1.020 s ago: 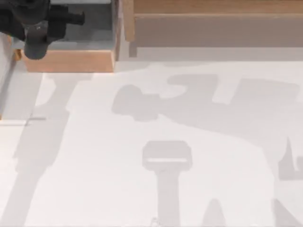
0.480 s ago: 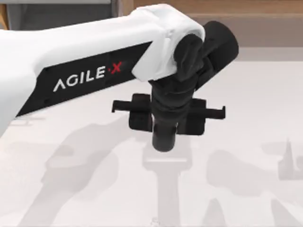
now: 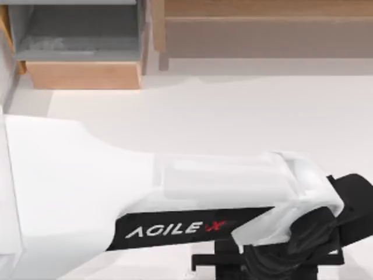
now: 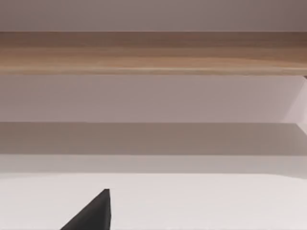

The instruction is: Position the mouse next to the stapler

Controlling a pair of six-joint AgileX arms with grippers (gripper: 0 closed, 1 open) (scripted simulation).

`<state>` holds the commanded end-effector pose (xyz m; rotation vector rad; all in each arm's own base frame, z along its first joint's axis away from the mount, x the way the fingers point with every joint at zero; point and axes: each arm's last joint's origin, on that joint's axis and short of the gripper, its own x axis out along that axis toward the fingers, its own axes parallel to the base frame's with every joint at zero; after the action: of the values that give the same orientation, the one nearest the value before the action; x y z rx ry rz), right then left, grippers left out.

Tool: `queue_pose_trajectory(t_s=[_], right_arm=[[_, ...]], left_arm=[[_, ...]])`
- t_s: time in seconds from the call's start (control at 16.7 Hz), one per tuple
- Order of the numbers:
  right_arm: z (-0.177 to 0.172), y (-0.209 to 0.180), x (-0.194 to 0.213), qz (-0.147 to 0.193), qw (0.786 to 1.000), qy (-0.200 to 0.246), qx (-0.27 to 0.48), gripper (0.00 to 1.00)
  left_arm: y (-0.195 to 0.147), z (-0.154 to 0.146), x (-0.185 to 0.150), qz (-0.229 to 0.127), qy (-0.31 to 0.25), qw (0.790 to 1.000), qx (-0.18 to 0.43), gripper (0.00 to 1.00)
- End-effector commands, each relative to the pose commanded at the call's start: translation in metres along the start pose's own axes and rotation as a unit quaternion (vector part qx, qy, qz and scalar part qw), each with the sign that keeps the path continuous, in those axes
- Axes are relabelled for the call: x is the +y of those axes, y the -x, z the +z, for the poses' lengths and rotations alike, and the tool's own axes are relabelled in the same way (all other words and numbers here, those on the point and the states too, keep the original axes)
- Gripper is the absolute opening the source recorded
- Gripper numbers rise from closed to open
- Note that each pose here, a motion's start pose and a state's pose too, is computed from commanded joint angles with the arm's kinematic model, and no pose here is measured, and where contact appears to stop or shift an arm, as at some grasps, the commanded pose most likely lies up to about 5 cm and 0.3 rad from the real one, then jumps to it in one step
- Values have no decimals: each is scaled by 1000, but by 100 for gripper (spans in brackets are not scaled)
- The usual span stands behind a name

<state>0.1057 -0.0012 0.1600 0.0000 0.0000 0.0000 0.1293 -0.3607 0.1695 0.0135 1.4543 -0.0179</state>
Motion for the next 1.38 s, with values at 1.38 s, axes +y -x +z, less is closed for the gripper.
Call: queue_pose_trajectory(t_s=[1.38], right_arm=[[0,0,0,0,1000,0,0,100]], left_arm=[[8,-23,-10,-35,16,999,-2,0]])
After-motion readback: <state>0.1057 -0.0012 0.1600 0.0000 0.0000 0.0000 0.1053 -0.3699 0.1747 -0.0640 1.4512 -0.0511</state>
